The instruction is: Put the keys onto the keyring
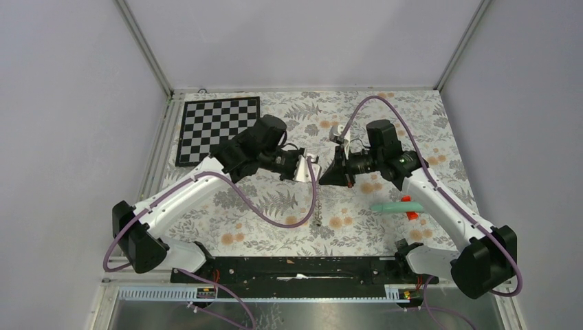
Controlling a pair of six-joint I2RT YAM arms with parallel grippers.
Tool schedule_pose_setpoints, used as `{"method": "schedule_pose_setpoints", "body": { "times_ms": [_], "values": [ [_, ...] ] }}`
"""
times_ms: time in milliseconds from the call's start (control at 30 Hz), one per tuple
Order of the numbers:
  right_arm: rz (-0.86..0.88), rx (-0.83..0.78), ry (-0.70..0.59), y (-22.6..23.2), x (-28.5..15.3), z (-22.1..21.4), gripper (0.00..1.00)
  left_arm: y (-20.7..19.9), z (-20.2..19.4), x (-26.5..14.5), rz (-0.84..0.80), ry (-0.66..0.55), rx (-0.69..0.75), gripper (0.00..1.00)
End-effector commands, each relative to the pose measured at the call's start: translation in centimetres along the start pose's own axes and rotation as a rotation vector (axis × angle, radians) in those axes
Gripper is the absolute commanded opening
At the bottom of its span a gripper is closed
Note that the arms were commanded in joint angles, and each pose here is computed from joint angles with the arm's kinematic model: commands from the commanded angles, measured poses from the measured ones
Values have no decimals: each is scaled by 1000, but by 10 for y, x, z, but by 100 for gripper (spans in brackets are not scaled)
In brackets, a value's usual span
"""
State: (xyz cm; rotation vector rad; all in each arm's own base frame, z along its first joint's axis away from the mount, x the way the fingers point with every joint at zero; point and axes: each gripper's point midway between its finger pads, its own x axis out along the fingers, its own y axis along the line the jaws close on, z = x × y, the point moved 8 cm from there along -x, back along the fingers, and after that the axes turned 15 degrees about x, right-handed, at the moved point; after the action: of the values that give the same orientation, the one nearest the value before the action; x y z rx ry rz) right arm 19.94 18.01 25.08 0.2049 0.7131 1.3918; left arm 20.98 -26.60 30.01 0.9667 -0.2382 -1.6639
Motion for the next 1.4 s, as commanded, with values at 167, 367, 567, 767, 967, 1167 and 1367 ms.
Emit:
{"method": "schedule_pose_setpoints", "body": {
  "times_ms": [167, 367, 567, 767, 967, 1167, 1367],
  "values": [
    [63, 54, -30, 0, 9, 13, 0, 9, 21, -6, 12, 86, 148, 0],
    [88, 97, -23, -3, 14, 12, 0, 4, 18, 2, -22, 176, 208, 0],
    [89, 102, -19, -3, 14, 8, 0, 6, 15, 3, -16, 240, 245, 0],
    [84, 101, -10, -4, 14, 2, 0, 8, 13, 0, 11, 280, 253, 0],
    [82, 98, -5, -4, 14, 2, 0, 8, 12, -1, 13, 293, 260, 0],
    [76, 92, -8, -4, 13, 1, 0, 5, 10, -1, 4, 293, 262, 0],
    [82, 100, -6, -4, 14, 2, 0, -1, 6, 3, -14, 284, 258, 0]
  ]
}}
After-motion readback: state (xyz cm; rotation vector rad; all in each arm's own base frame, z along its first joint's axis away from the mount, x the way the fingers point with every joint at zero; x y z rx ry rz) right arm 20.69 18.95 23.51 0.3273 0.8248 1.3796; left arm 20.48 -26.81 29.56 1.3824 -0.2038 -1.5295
